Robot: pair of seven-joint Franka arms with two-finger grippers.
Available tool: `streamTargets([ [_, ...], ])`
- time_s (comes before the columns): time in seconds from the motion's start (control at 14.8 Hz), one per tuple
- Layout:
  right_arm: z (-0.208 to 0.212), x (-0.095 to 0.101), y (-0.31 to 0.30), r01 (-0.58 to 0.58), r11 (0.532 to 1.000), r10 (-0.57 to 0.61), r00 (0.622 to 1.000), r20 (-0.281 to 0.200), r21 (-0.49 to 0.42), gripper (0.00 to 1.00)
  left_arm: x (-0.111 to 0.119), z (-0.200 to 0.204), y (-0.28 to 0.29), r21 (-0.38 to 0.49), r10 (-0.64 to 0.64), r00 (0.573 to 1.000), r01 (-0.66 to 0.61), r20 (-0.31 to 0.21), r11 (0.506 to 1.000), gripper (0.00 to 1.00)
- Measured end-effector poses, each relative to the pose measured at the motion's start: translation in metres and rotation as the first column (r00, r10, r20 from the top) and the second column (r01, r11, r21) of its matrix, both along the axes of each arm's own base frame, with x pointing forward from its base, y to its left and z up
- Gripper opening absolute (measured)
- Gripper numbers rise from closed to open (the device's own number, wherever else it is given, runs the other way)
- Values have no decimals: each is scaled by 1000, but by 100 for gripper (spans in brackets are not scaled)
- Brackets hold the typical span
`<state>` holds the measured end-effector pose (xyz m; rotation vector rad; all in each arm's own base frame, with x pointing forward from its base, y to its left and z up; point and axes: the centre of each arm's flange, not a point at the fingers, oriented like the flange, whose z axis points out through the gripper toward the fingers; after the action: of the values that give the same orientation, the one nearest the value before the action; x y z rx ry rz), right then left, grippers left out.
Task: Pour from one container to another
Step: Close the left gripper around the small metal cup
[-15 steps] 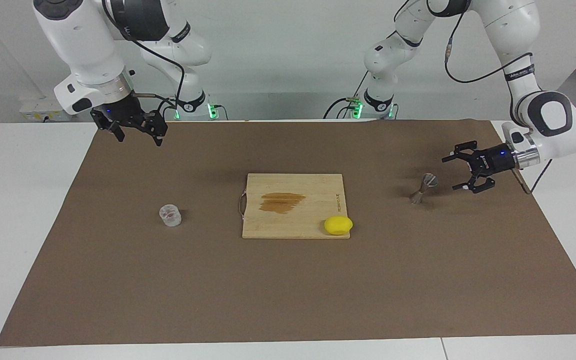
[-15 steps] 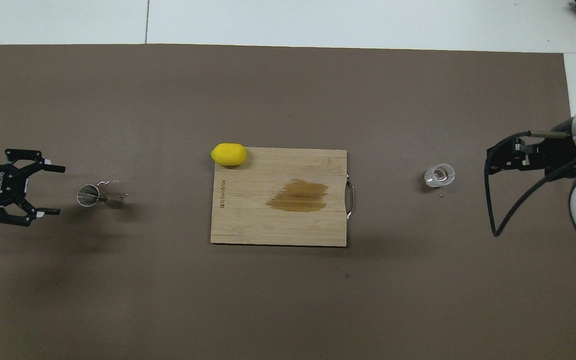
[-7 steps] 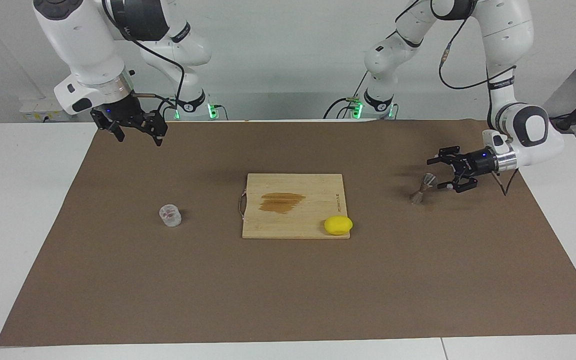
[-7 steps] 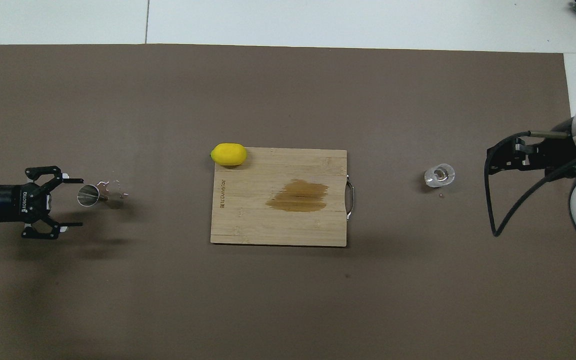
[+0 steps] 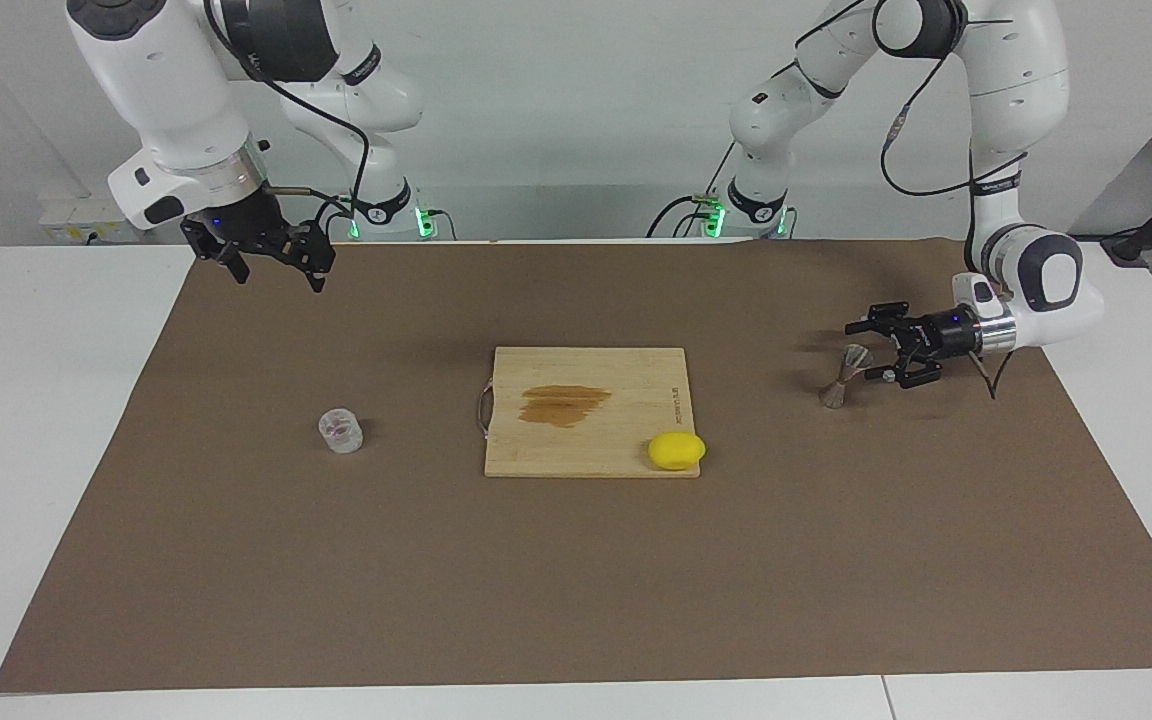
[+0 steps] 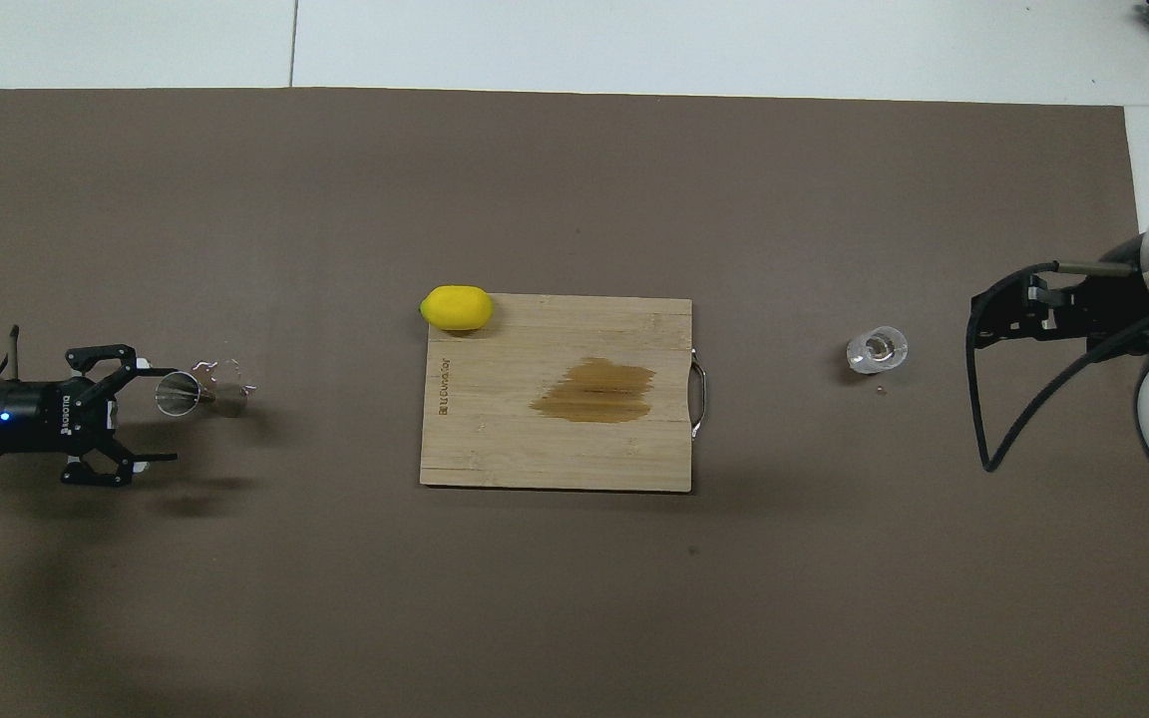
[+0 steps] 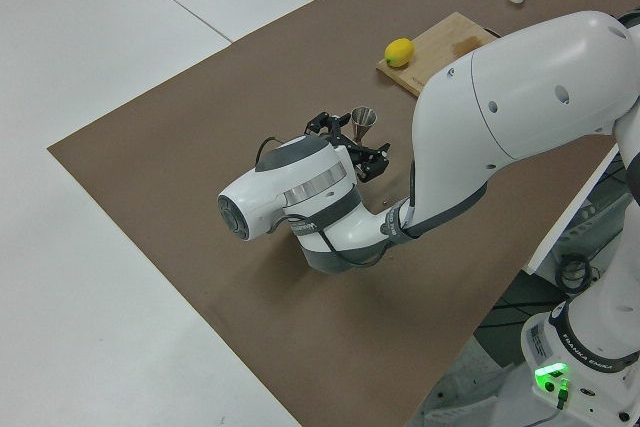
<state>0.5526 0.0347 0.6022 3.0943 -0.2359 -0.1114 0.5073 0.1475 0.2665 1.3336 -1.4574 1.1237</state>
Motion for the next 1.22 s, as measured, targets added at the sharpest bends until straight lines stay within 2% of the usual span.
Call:
streamTargets([
  [0.54, 0, 0, 0, 0, 1000, 0, 1000, 0, 0, 100, 6, -2, 16, -15, 125, 992, -124, 18, 992, 100],
  [0.88, 0, 0, 0, 0, 1000, 0, 1000, 0, 0, 100, -5, -19, 2, -54, 152, 985, -156, -79, 986, 100],
  [1.22, 0, 0, 0, 0, 1000, 0, 1000, 0, 0, 100, -6, -24, -7, -96, 153, 980, -165, -128, 982, 100],
])
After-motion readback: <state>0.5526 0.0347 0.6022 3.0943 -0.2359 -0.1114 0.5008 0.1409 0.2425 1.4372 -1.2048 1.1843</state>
